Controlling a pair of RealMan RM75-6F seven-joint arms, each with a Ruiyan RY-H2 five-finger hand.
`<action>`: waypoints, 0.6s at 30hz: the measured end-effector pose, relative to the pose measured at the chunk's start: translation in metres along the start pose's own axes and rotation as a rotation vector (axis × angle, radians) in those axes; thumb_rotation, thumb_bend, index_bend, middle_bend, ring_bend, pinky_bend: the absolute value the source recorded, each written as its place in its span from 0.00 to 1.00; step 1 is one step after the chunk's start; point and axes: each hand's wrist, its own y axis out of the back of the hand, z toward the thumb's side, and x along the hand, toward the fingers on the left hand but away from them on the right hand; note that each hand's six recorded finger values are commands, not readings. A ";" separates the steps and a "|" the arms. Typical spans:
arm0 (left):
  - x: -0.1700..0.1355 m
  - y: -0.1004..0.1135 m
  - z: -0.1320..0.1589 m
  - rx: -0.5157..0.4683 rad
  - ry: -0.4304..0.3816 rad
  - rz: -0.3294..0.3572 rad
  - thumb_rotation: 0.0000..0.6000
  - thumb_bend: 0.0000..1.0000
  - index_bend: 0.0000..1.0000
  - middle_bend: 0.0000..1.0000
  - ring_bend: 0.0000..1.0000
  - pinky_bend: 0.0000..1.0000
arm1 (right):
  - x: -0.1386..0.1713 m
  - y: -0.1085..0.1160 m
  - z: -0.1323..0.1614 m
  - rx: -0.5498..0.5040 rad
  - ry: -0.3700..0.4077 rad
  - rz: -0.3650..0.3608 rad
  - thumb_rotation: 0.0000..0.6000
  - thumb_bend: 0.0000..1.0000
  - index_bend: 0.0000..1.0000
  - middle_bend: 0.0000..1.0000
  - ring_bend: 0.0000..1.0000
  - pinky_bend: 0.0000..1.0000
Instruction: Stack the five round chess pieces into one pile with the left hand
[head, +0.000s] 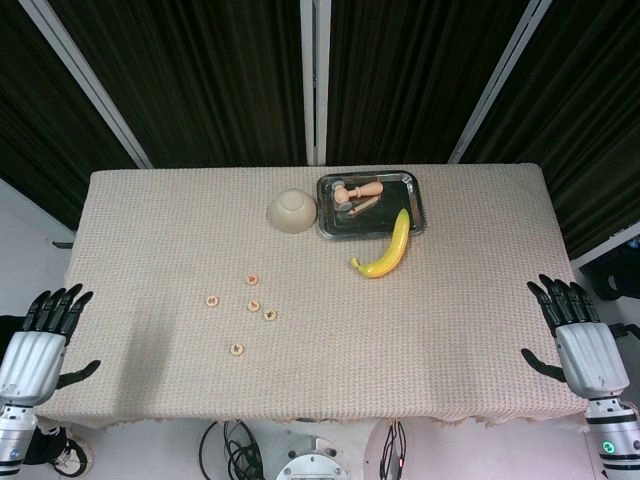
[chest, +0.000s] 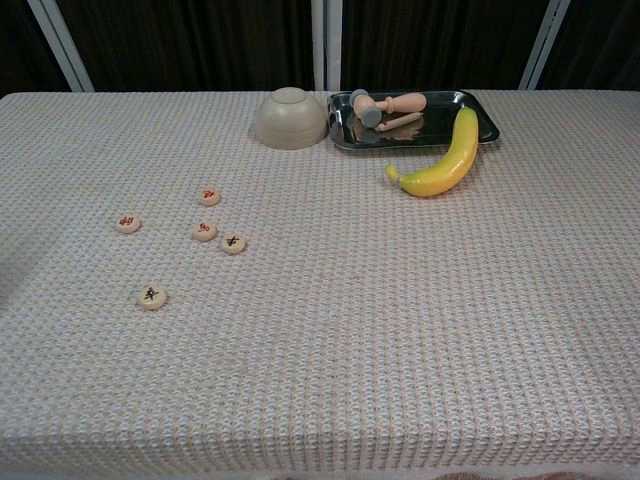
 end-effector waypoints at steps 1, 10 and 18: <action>0.000 0.000 0.000 0.005 -0.001 0.002 1.00 0.09 0.08 0.00 0.00 0.00 | 0.000 0.000 0.000 0.000 0.001 0.001 1.00 0.12 0.00 0.00 0.00 0.00; -0.005 -0.002 0.005 0.003 -0.010 0.000 1.00 0.09 0.07 0.00 0.00 0.00 | 0.001 -0.001 0.002 -0.007 0.012 0.005 1.00 0.12 0.00 0.00 0.00 0.00; -0.004 -0.010 0.027 -0.016 -0.081 -0.028 1.00 0.09 0.07 0.00 0.00 0.00 | 0.004 0.001 0.005 -0.013 0.027 -0.002 1.00 0.12 0.00 0.00 0.00 0.00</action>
